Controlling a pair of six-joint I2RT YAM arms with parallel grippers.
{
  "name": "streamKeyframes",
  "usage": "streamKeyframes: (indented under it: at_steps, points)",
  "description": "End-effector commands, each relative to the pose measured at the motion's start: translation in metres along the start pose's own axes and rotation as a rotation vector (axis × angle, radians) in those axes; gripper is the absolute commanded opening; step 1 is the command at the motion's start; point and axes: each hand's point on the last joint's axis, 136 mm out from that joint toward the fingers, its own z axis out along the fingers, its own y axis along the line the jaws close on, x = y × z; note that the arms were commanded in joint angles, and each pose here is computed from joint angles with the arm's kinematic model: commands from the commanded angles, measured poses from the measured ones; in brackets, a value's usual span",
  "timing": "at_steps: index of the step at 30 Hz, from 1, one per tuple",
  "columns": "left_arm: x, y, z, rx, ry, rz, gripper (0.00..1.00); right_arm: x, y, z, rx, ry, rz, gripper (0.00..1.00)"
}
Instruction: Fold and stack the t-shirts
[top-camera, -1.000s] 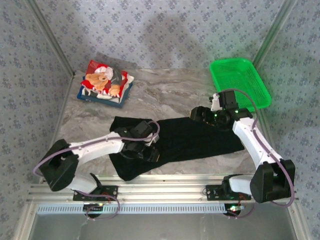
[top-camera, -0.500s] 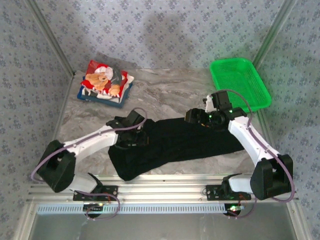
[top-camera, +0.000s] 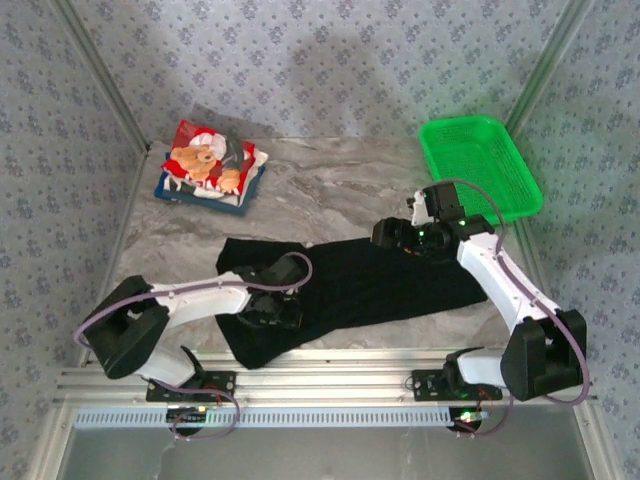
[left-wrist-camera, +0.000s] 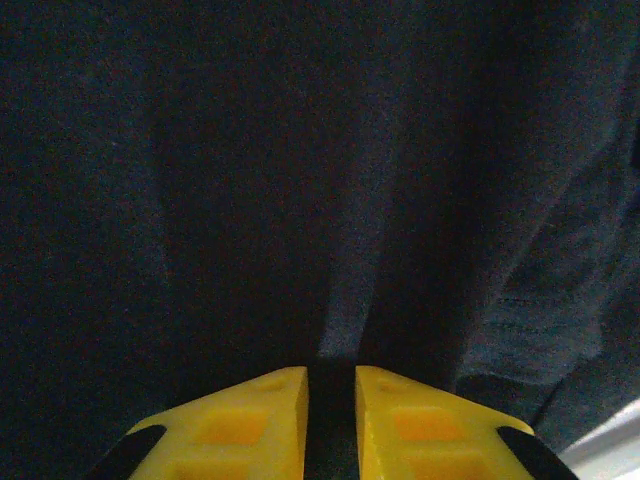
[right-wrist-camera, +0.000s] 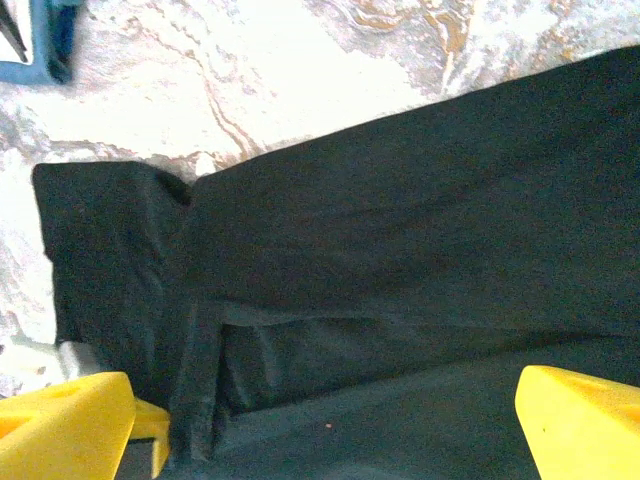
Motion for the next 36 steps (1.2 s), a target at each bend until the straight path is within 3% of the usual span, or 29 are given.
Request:
streamKeyframes:
  at_steps: [1,6,13,18,25,36]
  points:
    - [-0.007,0.016,-0.026,-0.045,-0.046,-0.091,0.22,0.012,-0.021,0.009,0.105,0.076,0.040,1.00]
    - [-0.042,0.040,-0.052,-0.100,-0.152,-0.249,0.25,0.035,-0.062,0.032,0.267,0.195,0.146,1.00]
    - [-0.038,0.069,-0.005,-0.239,-0.026,-0.382,0.15,0.065,-0.105,0.061,0.400,0.245,0.269,0.97]
    - [-0.069,0.081,0.017,-0.301,-0.007,-0.363,0.13,0.075,-0.126,0.067,0.491,0.243,0.301,0.93]
    - [-0.158,0.090,0.033,-0.376,-0.023,-0.260,0.12,0.091,-0.131,0.067,0.513,0.250,0.353,0.94]
    - [-0.305,0.067,0.052,-0.282,-0.116,-0.152,0.13,0.125,-0.105,0.074,0.445,0.307,0.427,0.94]
